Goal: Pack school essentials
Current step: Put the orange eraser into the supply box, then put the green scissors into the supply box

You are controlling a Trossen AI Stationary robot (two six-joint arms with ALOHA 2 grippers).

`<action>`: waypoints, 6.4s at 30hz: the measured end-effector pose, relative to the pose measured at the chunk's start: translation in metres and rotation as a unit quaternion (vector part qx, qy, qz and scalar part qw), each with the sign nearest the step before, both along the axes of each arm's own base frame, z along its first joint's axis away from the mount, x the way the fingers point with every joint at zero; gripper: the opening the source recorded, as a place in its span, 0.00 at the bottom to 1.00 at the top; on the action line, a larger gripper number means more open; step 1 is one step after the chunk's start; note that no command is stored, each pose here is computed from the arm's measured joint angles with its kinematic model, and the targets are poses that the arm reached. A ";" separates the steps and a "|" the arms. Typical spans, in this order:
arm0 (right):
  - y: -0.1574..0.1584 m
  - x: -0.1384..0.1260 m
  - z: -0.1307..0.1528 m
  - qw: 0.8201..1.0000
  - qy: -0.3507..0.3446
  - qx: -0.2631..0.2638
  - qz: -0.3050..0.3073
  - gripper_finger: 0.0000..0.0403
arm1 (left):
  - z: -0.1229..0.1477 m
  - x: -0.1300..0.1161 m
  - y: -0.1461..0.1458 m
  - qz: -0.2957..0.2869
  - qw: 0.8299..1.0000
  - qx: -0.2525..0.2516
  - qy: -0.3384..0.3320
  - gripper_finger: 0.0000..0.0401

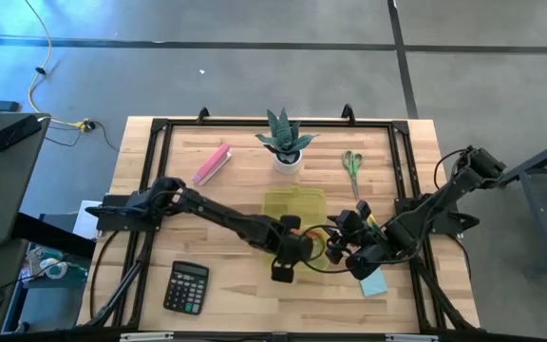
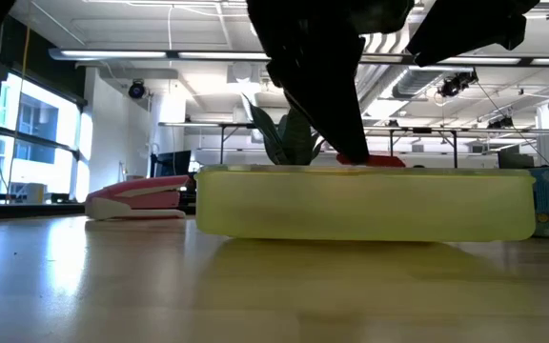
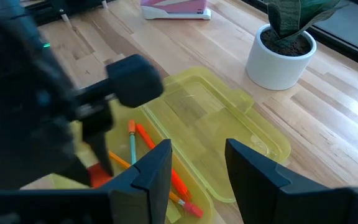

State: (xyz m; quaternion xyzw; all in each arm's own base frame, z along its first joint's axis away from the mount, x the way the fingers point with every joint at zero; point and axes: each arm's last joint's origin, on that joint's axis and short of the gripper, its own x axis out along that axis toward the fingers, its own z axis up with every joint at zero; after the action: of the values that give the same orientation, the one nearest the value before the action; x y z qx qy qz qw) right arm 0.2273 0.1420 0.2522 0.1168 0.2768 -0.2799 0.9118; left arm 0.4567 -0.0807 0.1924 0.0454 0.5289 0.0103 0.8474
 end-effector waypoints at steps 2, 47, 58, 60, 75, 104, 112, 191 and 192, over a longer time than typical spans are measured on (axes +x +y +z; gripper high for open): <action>0.000 0.000 0.000 1.000 0.000 0.000 0.000 0.35 | 0.000 0.001 0.005 0.000 1.000 -0.003 0.001 0.23; -0.002 -0.001 0.011 0.999 -0.050 0.000 -0.019 0.35 | 0.021 -0.047 -0.013 -0.010 0.988 0.039 0.151 0.43; -0.001 0.000 0.009 0.999 -0.037 0.014 -0.009 0.35 | 0.015 -0.098 -0.011 0.014 0.988 0.026 0.152 0.39; -0.001 0.000 0.008 0.999 -0.037 0.013 -0.009 0.35 | 0.021 -0.112 -0.008 0.025 0.991 0.016 0.129 0.38; -0.017 0.008 0.007 0.998 -0.040 0.020 -0.052 0.35 | 0.043 -0.189 0.015 -0.007 0.994 -0.017 -0.110 0.37; -0.187 -0.049 0.039 0.913 0.083 0.195 -0.349 0.35 | 0.019 -0.210 0.039 -0.061 0.978 0.007 -0.199 0.33; -0.226 -0.055 0.040 0.909 0.089 0.223 -0.342 0.47 | 0.019 -0.209 0.046 -0.051 0.979 0.015 -0.197 0.33; -0.364 -0.031 -0.114 0.810 0.258 0.401 -0.342 0.21 | 0.016 -0.211 0.048 -0.079 0.981 0.039 -0.172 0.33; -0.364 -0.031 -0.114 0.811 0.258 0.401 -0.340 0.20 | 0.016 -0.212 0.048 -0.079 0.981 0.039 -0.171 0.33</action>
State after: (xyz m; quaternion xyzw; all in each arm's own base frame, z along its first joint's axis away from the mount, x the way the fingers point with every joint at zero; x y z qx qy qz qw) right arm 0.1964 -0.2222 0.1381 0.4819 0.5320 -0.4565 0.5256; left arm 0.2452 -0.0331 0.2080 0.1176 0.3704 -0.0280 0.9210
